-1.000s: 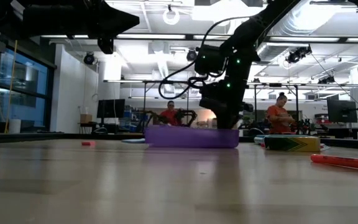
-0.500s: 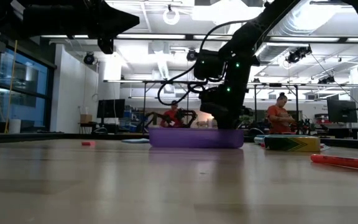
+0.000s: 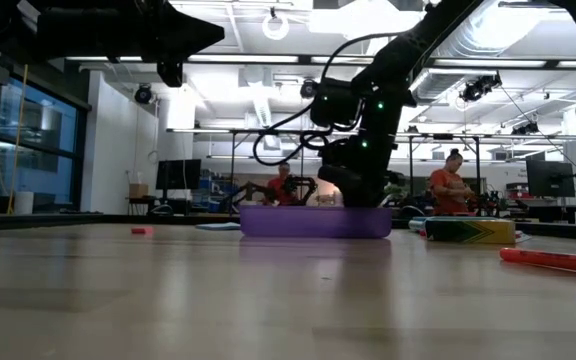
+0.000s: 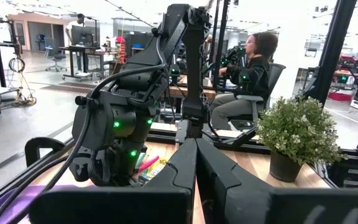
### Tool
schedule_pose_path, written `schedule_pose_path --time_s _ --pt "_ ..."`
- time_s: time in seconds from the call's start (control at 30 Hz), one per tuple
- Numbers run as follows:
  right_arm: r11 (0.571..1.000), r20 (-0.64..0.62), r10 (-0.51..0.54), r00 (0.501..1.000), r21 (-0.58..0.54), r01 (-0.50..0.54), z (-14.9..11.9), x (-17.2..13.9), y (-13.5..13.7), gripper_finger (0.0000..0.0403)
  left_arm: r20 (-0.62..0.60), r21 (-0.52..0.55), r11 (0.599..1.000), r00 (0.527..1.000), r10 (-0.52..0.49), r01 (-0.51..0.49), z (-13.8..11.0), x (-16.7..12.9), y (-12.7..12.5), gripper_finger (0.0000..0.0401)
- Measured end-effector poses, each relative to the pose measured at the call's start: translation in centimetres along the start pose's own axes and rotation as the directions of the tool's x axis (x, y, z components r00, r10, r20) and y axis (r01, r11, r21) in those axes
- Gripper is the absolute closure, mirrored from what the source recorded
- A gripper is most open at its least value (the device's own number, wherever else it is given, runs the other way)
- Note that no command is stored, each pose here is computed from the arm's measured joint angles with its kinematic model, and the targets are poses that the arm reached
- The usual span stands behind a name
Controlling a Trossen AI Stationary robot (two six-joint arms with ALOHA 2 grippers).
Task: Pack school essentials
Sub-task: Put the blue scissors into the violet supply box, then put the yellow crayon box into the violet supply box
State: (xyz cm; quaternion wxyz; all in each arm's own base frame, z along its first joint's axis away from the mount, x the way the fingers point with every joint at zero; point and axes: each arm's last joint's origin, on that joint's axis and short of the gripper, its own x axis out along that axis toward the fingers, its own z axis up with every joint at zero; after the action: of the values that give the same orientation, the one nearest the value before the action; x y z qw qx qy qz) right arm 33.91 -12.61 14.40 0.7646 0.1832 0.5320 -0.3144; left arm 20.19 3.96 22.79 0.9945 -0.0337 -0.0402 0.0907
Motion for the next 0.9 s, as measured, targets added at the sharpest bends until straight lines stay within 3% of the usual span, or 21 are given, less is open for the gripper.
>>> schedule_pose_path --time_s 0.13,0.3,0.43,0.53,0.63,0.73,0.83,0.9 --pt "0.999 0.026 -0.008 1.000 -0.037 0.009 0.2 -0.6 -0.1 0.0265 -0.001 0.000 1.000 1.000 0.000 0.000 0.0 0.0 0.0 0.0400" --pt "0.988 0.107 -0.035 0.994 -0.147 0.050 0.1 -4.2 0.3 0.0238 -0.002 0.000 1.000 1.000 0.000 0.000 0.0 0.0 0.0 0.0400" --pt "0.976 0.261 -0.040 0.964 -0.196 0.094 -1.7 -7.4 1.0 0.0236 -0.034 0.000 1.000 0.999 0.002 -0.002 -0.3 0.0 0.0 0.0401" --pt "0.979 0.408 0.065 0.911 -0.204 0.021 -4.4 -8.8 1.2 0.0236 -0.044 0.000 1.000 0.999 0.003 -0.003 -0.3 -0.1 0.0 0.0400" --pt "0.961 0.555 0.253 0.793 -0.241 -0.138 -7.0 -10.2 1.1 0.0236 -0.037 0.010 1.000 0.999 0.003 -0.002 -0.2 -0.2 0.0 0.0401" --pt "0.901 0.682 0.433 0.590 -0.334 -0.276 -9.0 -11.6 0.9 0.0236 -0.019 0.025 1.000 1.000 0.002 -0.002 0.2 -0.4 0.0 0.0400" --pt "0.849 0.761 0.525 0.381 -0.437 -0.298 -10.1 -13.1 0.3 0.0236 -0.018 0.027 0.999 1.000 0.017 -0.017 0.2 -0.5 0.0 0.0401" --pt "0.832 0.782 0.549 0.296 -0.477 -0.283 -10.7 -13.7 0.0 0.0236 -0.014 0.027 0.999 0.999 0.032 -0.032 0.3 -0.5 0.1 0.0400"
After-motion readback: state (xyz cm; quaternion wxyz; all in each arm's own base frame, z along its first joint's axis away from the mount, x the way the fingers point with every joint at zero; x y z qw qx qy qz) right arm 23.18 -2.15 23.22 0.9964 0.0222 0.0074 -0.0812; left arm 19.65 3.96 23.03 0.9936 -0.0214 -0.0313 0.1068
